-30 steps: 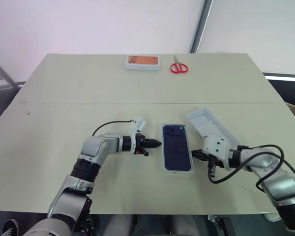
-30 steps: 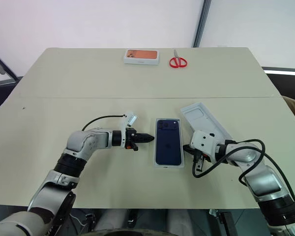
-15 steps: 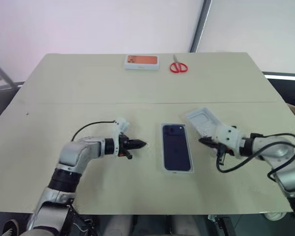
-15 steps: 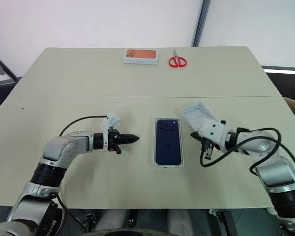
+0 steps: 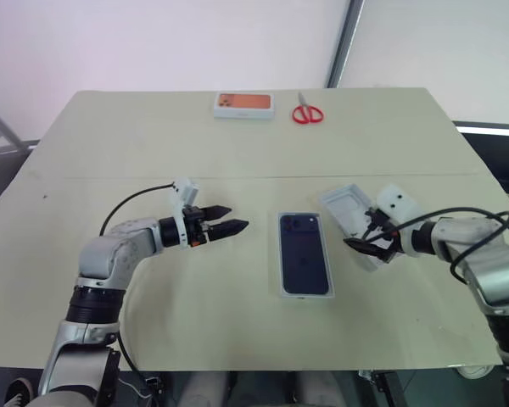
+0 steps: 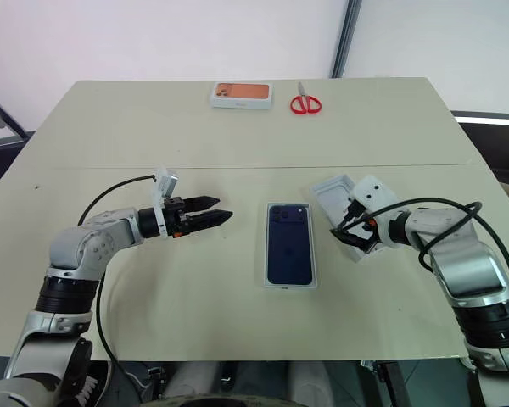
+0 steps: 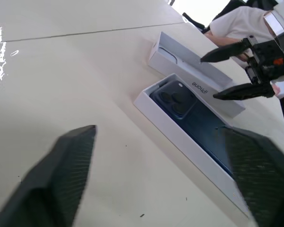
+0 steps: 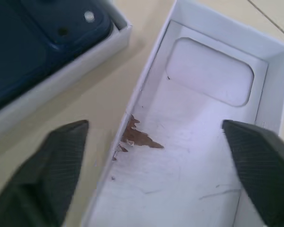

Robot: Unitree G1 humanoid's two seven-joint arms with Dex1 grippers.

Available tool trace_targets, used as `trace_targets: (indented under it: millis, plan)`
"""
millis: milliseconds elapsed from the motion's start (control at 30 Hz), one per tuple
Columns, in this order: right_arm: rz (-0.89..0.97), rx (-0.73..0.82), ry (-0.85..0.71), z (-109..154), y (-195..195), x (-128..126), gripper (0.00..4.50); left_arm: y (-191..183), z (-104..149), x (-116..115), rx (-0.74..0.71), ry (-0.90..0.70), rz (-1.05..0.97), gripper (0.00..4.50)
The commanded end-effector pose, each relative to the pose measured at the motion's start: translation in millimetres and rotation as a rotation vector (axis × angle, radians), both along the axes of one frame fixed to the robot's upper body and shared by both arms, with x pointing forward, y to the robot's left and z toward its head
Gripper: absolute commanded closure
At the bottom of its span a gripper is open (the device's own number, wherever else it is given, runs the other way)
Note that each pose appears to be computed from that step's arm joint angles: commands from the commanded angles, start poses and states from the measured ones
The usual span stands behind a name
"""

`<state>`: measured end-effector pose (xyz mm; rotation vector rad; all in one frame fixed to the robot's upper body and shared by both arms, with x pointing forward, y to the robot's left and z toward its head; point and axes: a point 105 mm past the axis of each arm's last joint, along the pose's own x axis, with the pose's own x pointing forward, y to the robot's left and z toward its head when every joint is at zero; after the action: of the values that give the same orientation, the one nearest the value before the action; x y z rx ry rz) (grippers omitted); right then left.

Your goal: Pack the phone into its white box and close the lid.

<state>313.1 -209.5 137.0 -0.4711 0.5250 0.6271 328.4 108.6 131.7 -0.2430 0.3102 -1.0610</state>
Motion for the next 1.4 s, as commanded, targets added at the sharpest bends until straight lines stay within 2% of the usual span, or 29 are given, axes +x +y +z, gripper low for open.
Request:
trace_targets:
  millis: [33,167,267,333,700,733,767,833,1000,1267,1400]
  plan:
    - [-0.028,0.042,0.019,13,8,-2,0.0,-5,10,-4,-0.017,-0.04,-0.037,0.03]
    - [-0.056,0.019,0.086,6,11,-12,0.0,-10,11,-4,-0.027,-0.053,-0.031,0.03]
    - [-0.156,0.029,0.114,1,5,-15,0.0,-12,8,-2,-0.033,-0.057,-0.005,0.03]
    - [-0.171,-0.036,0.092,0,4,-17,0.0,-15,6,-3,-0.04,-0.057,-0.003,0.03]
    - [-0.259,0.027,0.141,-11,12,-19,0.0,-28,4,-3,-0.067,-0.078,0.014,0.03]
    - [-0.262,0.036,0.146,-13,14,-20,0.5,-29,4,-4,-0.065,-0.077,0.013,0.0]
    - [-0.264,0.029,0.144,-14,14,-20,0.8,-29,3,-4,-0.062,-0.078,0.012,0.0]
    - [-0.275,0.018,0.141,-16,13,-20,1.79,-30,2,-4,-0.061,-0.078,0.013,0.0]
    - [-0.322,-0.016,0.144,-31,7,-17,4.45,-31,0,-4,-0.046,-0.069,0.019,0.0]
    - [-0.349,-0.043,0.1,-29,5,-10,4.45,-32,0,-6,-0.05,-0.052,0.024,0.0]
    - [-0.396,-0.029,0.015,-12,-3,4,4.45,-31,-1,-5,-0.045,-0.057,0.029,0.0]
